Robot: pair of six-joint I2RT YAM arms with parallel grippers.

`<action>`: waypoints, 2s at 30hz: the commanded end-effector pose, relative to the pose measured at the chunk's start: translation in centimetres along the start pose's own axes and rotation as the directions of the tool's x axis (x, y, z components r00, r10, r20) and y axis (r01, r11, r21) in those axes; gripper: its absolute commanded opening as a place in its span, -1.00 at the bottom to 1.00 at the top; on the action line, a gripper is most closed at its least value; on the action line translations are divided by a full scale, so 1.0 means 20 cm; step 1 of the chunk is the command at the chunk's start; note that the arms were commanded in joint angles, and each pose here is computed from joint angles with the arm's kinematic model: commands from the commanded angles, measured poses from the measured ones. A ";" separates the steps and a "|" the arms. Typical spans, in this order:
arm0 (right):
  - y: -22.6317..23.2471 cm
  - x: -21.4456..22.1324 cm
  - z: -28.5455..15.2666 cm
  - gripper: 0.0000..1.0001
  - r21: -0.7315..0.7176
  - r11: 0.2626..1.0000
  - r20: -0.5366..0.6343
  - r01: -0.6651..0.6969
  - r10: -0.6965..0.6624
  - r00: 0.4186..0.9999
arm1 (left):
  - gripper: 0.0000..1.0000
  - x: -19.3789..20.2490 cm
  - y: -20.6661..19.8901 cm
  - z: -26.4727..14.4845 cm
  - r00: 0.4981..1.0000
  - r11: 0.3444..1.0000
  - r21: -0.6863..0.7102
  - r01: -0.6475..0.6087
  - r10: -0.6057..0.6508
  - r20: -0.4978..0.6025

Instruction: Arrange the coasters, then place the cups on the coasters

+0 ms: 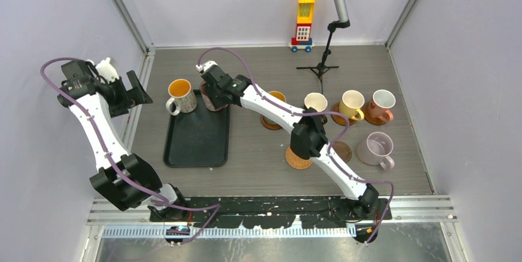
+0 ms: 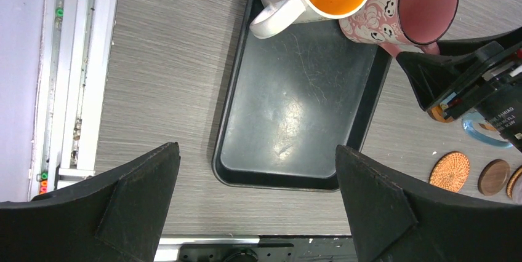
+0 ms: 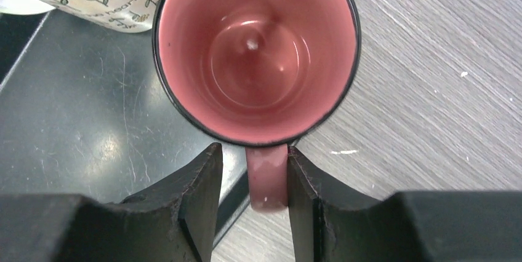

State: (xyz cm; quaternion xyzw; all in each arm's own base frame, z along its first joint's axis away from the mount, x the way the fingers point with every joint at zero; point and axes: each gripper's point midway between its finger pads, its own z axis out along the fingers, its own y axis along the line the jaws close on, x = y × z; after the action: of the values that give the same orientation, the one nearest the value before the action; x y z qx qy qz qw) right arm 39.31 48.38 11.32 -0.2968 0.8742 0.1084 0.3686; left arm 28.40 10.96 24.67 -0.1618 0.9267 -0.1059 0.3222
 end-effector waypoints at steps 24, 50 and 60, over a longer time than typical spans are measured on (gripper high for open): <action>0.04 -0.30 -0.11 -0.99 -0.085 0.991 0.199 0.104 -0.085 0.976 | 0.99 -0.04 0.03 -0.01 1.000 0.999 0.043 0.002 -0.003 0.013; -0.03 -0.76 -0.89 -0.99 -0.273 0.945 0.592 0.178 0.019 0.806 | 0.99 -0.10 -0.08 -0.06 0.997 0.990 0.134 -0.054 0.046 0.056; -0.46 -0.52 -1.25 -0.99 -0.263 0.961 0.537 0.086 0.072 0.841 | 0.99 -0.10 -0.25 -0.03 0.984 0.973 0.151 -0.175 0.169 0.047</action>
State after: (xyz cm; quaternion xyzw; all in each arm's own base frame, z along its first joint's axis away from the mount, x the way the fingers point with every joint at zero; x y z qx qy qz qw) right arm 37.59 39.12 28.24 -0.3324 0.7654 0.2676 0.4817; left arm 29.97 8.80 25.96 -0.1020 0.9235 -0.1571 0.3348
